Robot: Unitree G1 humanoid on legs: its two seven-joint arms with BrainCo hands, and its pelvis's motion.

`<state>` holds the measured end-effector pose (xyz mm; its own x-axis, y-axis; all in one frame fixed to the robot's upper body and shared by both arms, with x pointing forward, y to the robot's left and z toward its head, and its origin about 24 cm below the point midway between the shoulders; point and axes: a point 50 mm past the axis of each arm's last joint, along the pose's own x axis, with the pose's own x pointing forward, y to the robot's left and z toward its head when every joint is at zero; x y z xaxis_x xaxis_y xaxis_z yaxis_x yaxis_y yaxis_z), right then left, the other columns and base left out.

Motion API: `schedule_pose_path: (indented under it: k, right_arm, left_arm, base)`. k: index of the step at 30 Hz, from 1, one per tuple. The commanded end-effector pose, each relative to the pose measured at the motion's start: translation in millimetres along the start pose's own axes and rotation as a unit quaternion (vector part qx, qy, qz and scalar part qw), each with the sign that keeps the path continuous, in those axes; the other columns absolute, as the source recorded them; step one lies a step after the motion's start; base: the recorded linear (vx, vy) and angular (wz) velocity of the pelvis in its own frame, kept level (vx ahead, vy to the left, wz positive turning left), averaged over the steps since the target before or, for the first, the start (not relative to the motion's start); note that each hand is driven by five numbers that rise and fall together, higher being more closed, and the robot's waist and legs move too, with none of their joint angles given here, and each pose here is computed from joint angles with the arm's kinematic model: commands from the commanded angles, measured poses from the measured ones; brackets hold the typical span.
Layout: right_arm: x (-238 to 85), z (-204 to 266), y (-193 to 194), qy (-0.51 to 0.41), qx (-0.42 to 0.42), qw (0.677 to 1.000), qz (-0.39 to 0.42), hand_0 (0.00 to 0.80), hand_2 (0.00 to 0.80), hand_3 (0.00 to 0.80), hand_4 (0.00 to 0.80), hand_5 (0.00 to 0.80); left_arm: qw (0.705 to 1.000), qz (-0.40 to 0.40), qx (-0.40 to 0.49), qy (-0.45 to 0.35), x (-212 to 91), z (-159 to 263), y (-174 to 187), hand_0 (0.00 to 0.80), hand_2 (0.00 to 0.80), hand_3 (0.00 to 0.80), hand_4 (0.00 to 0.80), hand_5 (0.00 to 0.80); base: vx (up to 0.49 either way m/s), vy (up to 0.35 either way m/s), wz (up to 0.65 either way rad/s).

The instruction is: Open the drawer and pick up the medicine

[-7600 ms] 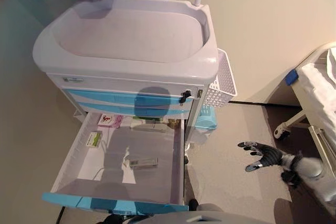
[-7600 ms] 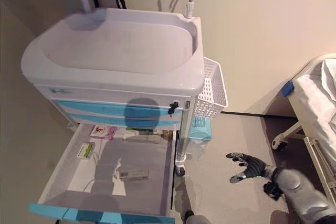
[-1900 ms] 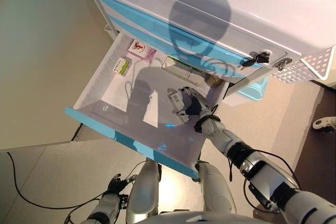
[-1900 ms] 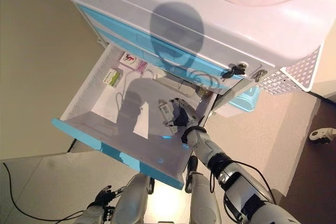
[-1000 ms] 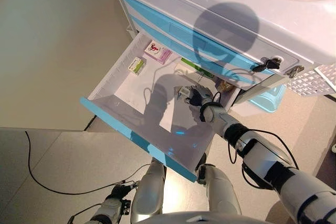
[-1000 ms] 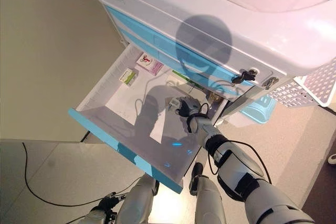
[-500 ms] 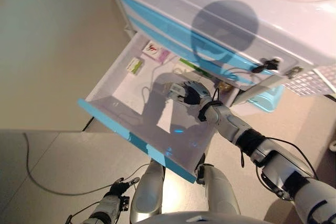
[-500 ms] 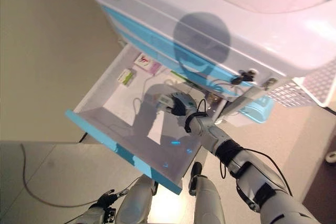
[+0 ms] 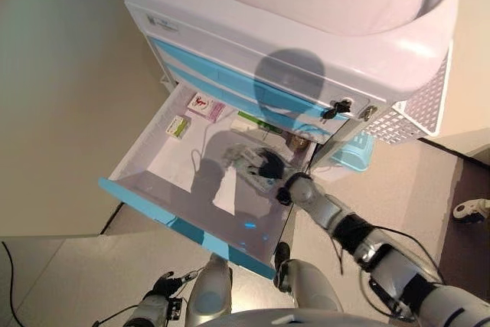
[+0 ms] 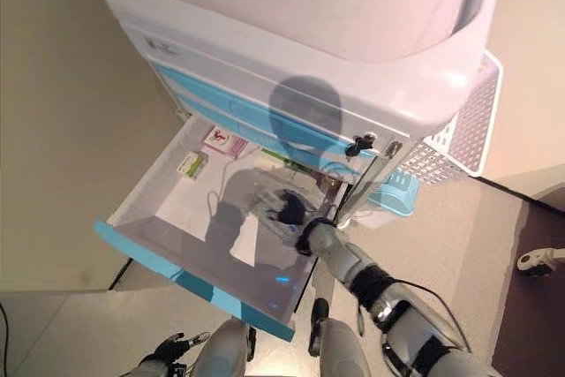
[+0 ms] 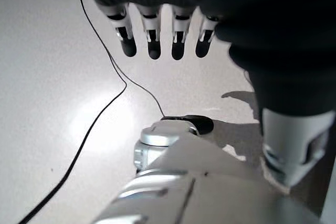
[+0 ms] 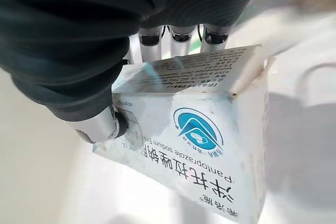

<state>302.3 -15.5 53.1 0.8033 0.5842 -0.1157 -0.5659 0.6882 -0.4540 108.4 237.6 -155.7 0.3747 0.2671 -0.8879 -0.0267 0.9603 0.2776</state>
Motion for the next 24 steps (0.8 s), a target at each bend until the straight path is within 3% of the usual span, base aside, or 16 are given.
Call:
schedule_pose_path:
  k: [1, 6, 13, 21, 24]
  right_arm:
    - [5.8, 57.8, -0.5, -0.117, 0.117, 0.983, 0.077, 0.8, 0.8, 0.8, 0.8, 0.8]
    - [-5.7, 85.6, -17.4, -0.164, 0.172, 0.96, 0.15, 0.8, 0.8, 0.8, 0.8, 0.8]
    - [-16.5, 114.7, -37.7, -0.214, 0.195, 0.938, 0.188, 0.8, 0.8, 0.8, 0.8, 0.8]
    - [-37.9, 169.5, -77.7, -0.29, 0.09, 0.93, 0.205, 0.8, 0.8, 0.8, 0.8, 0.8]
    - [-45.5, 187.3, -103.2, -0.313, 0.046, 0.934, 0.167, 0.8, 0.8, 0.8, 0.8, 0.8]
  left_arm:
    - [0.998, 0.038, 0.01, 0.04, -1.3, -18.8, 28.1, 0.0, 0.0, 0.0, 0.0, 0.0]
    - [0.998, 0.034, -0.004, 0.056, -4.1, -32.5, 32.6, 0.0, 0.0, 0.0, 0.0, 0.0]
    - [0.997, 0.013, -0.016, 0.07, -6.0, -42.7, 22.6, 0.0, 0.0, 0.0, 0.0, 0.0]
    - [0.996, -0.01, -0.024, 0.085, -10.3, -57.7, 12.0, 0.0, 0.0, 0.0, 0.0, 0.0]
    - [0.995, -0.012, -0.025, 0.093, -12.1, -64.1, 12.1, 0.0, 0.0, 0.0, 0.0, 0.0]
  base:
    - [0.073, -0.047, -0.18]
    - [0.087, -0.041, -0.19]
    - [0.078, -0.021, -0.11]
    - [0.046, 0.004, 0.0]
    - [0.023, 0.008, 0.01]
